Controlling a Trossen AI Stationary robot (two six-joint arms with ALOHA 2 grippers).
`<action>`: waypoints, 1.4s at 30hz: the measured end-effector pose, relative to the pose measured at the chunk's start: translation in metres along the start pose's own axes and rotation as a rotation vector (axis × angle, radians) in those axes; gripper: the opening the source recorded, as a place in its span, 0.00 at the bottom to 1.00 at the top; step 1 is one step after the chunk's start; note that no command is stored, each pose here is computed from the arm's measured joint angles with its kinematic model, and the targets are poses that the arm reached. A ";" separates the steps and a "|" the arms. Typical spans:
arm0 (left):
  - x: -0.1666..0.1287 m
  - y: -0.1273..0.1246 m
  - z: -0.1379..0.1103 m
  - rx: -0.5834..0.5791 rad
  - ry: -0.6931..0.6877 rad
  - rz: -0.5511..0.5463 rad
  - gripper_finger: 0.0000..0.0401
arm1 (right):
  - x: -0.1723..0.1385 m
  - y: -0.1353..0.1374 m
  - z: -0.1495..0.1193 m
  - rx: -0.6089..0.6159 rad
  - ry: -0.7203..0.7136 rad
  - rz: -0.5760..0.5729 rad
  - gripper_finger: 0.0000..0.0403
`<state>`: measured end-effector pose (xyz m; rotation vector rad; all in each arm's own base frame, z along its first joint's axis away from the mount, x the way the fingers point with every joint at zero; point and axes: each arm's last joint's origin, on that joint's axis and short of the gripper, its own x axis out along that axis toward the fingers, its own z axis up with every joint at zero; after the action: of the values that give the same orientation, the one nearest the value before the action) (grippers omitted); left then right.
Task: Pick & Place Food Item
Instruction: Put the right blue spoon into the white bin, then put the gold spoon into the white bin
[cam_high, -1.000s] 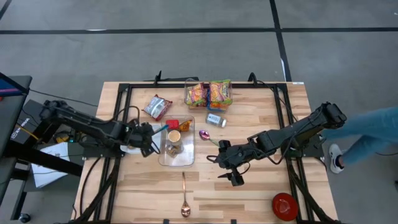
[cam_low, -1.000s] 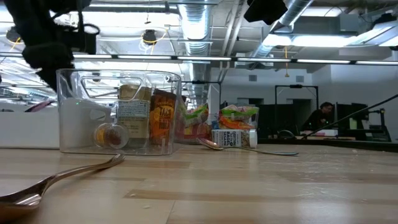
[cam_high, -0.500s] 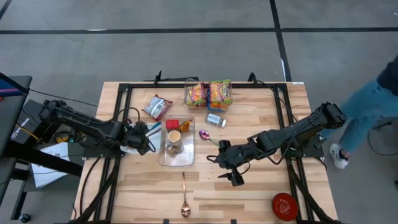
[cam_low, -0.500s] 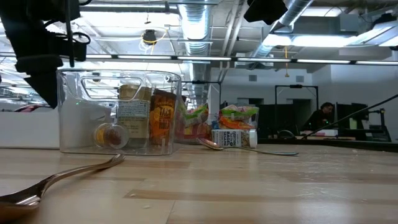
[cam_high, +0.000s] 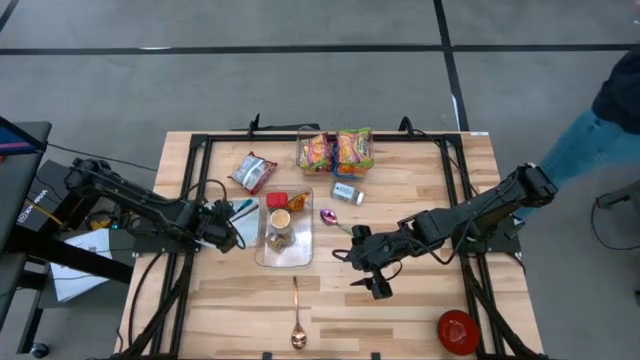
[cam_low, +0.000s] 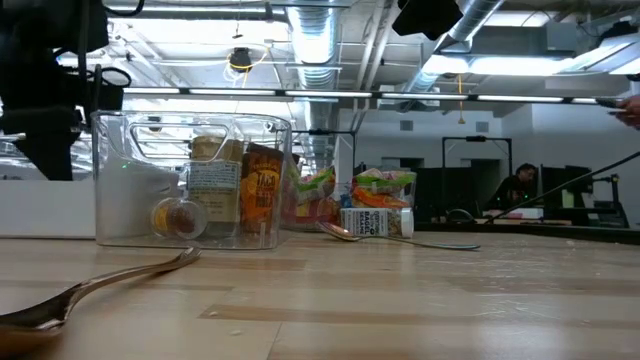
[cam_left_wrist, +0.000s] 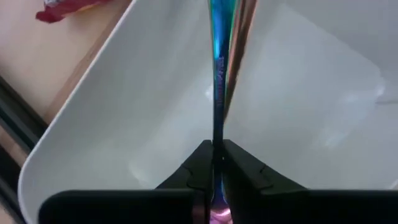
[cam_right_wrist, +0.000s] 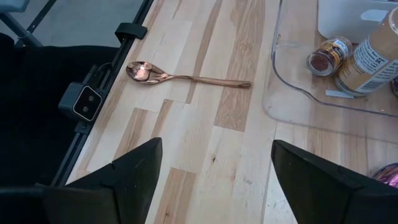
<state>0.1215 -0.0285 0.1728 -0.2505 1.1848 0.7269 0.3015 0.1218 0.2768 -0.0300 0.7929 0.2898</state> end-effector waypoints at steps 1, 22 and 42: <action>0.000 -0.001 0.000 -0.003 -0.004 -0.005 0.08 | 0.000 0.000 0.000 -0.003 0.000 0.000 0.73; -0.064 -0.015 0.021 0.130 -0.337 -0.450 0.42 | 0.000 0.000 0.001 -0.006 -0.008 0.000 0.73; -0.075 -0.127 0.014 0.793 -0.971 -0.752 0.51 | -0.001 0.021 -0.005 0.103 0.024 0.036 0.73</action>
<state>0.1982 -0.1449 0.2221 0.3053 0.3025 -0.3214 0.2918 0.1409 0.2756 0.0782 0.8325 0.2830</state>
